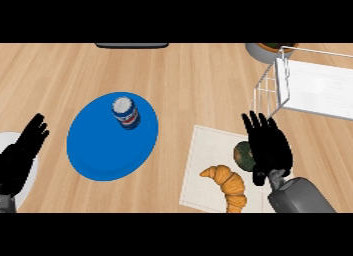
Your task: Pick the squash from the placemat and place it in the tiered shelf
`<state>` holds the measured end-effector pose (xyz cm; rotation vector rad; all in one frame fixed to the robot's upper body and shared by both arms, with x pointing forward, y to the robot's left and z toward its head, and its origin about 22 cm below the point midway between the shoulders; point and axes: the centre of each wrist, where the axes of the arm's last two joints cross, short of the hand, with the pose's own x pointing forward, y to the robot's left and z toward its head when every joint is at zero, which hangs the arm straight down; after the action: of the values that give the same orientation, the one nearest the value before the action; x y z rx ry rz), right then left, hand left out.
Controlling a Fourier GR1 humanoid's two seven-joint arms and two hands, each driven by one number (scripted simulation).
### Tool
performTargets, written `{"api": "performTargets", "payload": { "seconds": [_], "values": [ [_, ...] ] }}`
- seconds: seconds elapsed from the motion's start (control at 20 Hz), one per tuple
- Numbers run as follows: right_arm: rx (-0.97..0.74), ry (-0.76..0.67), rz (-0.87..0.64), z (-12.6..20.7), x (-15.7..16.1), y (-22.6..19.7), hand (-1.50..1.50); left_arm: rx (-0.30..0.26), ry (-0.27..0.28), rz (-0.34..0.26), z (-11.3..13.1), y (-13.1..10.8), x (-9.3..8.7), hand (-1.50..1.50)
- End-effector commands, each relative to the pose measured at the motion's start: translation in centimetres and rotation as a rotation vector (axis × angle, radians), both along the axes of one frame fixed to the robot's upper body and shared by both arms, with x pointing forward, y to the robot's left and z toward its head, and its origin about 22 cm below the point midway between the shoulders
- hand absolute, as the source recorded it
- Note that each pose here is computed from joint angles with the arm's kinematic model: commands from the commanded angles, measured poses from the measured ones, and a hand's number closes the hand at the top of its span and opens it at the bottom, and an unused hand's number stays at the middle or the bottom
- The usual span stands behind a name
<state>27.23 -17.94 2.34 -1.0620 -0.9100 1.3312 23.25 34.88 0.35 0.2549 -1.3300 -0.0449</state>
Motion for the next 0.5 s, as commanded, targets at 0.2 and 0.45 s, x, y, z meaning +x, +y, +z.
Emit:
{"api": "performTargets", "payload": {
  "seconds": [0.2, 0.45],
  "values": [
    [0.059, 0.043, 0.000, -3.2, 1.2, -0.5, 1.50, 0.010, -0.015, 0.006, 0.0, 0.5, 0.4, 0.00],
    [0.001, 0.013, 0.063, -3.6, 0.2, 0.6, 1.50, 0.001, 0.001, 0.007, -0.3, 0.5, -0.5, 0.00]
  ]
}}
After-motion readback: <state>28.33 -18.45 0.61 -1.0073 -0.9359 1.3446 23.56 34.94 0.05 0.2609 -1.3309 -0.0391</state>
